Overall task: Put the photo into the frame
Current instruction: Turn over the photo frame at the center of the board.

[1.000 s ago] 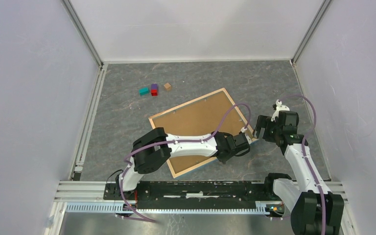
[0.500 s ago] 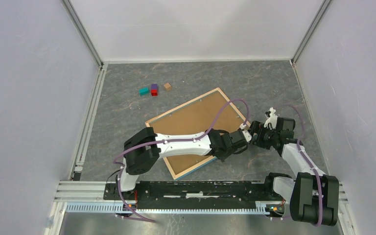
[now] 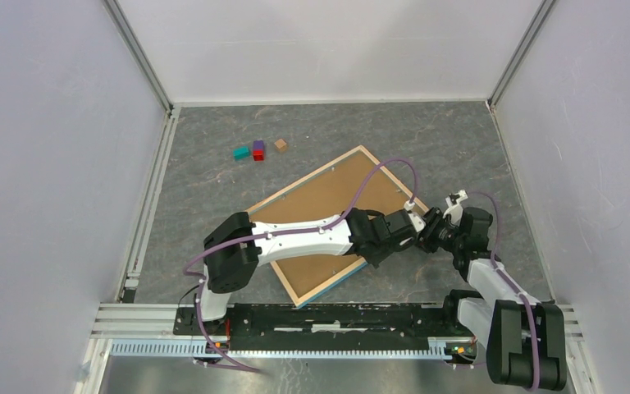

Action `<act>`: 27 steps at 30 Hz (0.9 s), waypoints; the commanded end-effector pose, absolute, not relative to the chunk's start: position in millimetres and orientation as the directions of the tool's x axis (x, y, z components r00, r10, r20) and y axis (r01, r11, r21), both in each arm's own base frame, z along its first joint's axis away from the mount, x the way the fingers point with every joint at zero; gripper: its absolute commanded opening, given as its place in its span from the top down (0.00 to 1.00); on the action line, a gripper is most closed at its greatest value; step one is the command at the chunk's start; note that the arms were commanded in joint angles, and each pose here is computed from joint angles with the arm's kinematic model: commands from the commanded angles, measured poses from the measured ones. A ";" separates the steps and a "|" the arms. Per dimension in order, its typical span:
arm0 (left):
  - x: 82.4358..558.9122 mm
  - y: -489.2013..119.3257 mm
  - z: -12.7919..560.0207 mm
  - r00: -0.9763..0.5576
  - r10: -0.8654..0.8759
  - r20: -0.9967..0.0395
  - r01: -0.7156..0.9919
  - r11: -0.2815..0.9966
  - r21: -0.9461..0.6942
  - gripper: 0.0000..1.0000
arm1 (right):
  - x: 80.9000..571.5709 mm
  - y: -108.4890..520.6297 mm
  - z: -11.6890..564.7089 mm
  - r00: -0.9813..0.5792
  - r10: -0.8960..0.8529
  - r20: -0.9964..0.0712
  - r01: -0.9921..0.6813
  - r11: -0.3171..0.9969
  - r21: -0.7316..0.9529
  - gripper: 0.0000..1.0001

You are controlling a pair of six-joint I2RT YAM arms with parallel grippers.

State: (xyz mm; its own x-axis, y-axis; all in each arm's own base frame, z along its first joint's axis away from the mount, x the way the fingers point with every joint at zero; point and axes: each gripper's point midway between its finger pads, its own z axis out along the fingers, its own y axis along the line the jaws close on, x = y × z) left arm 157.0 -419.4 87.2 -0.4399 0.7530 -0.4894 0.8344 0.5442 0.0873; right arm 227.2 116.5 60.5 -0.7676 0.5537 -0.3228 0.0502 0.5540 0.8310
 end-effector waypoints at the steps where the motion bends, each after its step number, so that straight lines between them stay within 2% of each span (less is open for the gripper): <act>1: 166.2 -442.7 152.8 -0.408 0.651 -0.641 0.824 0.565 0.049 0.93 | 235.1 126.3 80.4 -0.741 0.559 -0.372 -0.034 0.522 0.852 0.58; 3: 164.5 -441.7 151.8 -0.420 0.648 -0.636 0.820 0.570 0.039 0.69 | 236.1 123.5 76.2 -0.741 0.541 -0.398 -0.040 0.555 0.831 0.62; 4: 162.6 -441.2 152.1 -0.428 0.645 -0.633 0.820 0.571 0.028 0.60 | 238.3 120.1 72.2 -0.739 0.519 -0.429 -0.053 0.590 0.805 0.67; 5: 160.2 -439.9 153.0 -0.434 0.642 -0.632 0.820 0.572 0.019 0.52 | 240.9 116.6 67.4 -0.739 0.485 -0.468 -0.078 0.628 0.774 0.75; 7: 158.0 -435.2 158.5 -0.445 0.628 -0.639 0.814 0.580 0.003 0.43 | 243.1 106.8 52.2 -0.758 0.415 -0.503 -0.085 0.702 0.707 1.00; 11: 161.8 -416.5 174.0 -0.464 0.580 -0.670 0.787 0.617 -0.011 0.27 | 254.4 100.7 47.2 -0.743 0.326 -0.585 -0.180 0.744 0.644 1.00; 14: 171.5 -396.3 185.8 -0.490 0.523 -0.697 0.763 0.644 -0.052 0.20 | 265.6 98.1 49.9 -0.715 0.286 -0.638 -0.236 0.760 0.606 1.00; 18: 186.9 -368.7 199.5 -0.536 0.420 -0.732 0.729 0.668 -0.151 0.17 | 276.0 97.8 54.9 -0.702 0.283 -0.653 -0.261 0.751 0.606 1.00; 23: 196.9 -337.4 199.7 -0.627 0.298 -0.720 0.680 0.661 -0.318 0.12 | 287.2 104.3 66.3 -0.694 0.291 -0.658 -0.302 0.713 0.633 1.00; 27: 187.8 -336.5 191.6 -0.655 0.299 -0.694 0.686 0.621 -0.379 0.08 | 297.5 102.5 69.6 -0.698 0.309 -0.646 -0.279 0.714 0.642 1.00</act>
State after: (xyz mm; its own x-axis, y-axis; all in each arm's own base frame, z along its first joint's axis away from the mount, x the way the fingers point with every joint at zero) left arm 207.0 -314.4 178.1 -0.6303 0.3553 -0.6902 0.6555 0.7200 -0.2279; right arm 243.4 124.2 50.3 -0.8543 0.4333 -0.2871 -0.0002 0.5519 0.8339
